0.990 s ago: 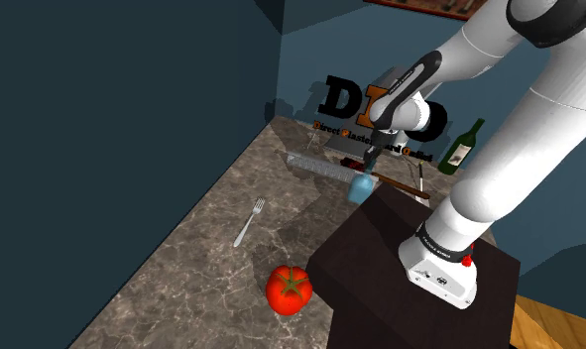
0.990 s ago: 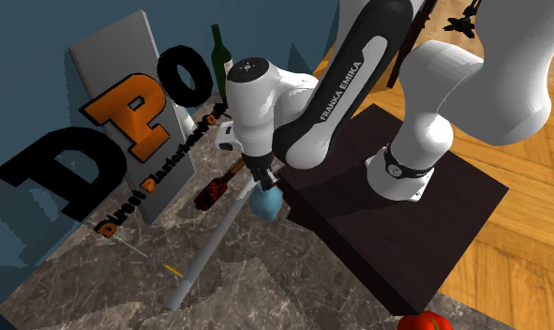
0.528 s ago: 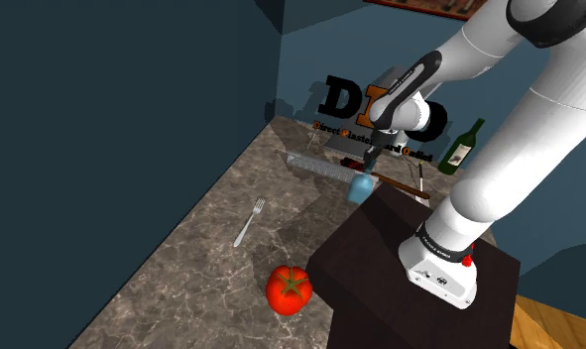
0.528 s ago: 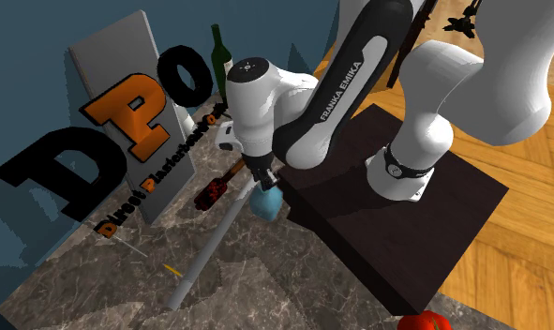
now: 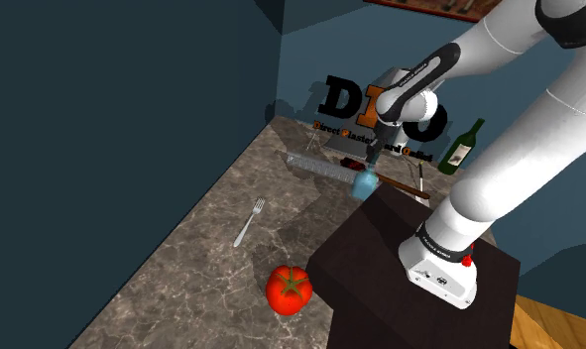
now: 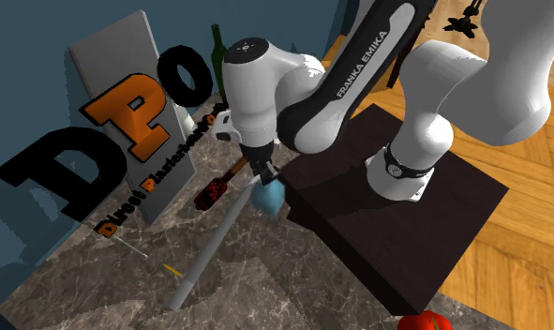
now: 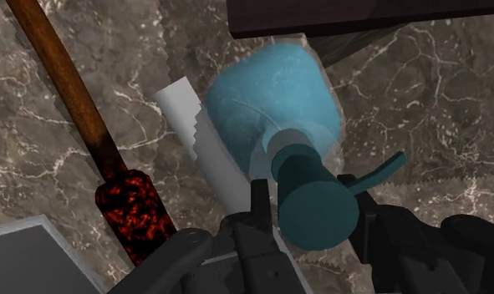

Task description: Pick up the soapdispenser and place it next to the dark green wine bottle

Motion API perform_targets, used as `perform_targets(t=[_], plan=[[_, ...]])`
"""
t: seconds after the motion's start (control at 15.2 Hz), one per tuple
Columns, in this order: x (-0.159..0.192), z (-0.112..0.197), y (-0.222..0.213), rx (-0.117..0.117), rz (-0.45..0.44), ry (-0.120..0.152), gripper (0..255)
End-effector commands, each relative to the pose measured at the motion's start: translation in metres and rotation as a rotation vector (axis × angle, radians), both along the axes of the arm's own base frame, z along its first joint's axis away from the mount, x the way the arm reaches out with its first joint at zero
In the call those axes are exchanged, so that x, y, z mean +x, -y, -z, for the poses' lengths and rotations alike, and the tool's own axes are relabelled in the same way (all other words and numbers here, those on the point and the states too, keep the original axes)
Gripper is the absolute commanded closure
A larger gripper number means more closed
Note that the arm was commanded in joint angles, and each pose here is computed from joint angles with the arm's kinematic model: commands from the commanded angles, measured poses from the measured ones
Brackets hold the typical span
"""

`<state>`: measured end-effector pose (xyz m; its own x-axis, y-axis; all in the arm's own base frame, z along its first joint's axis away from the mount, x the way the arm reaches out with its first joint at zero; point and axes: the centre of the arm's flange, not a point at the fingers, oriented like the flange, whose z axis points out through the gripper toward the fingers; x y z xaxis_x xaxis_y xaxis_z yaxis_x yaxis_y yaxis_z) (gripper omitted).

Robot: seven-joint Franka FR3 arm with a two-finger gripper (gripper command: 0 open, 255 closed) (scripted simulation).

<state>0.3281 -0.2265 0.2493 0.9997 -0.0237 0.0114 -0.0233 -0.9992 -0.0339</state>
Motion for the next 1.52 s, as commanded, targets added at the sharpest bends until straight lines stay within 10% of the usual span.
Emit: perform_targets(t=[0.0,1.45], plan=[[0.0,-0.01,0.001,0.0,0.0,0.0,255],[0.0,-0.126,0.001,0.0,0.0,0.0,255]])
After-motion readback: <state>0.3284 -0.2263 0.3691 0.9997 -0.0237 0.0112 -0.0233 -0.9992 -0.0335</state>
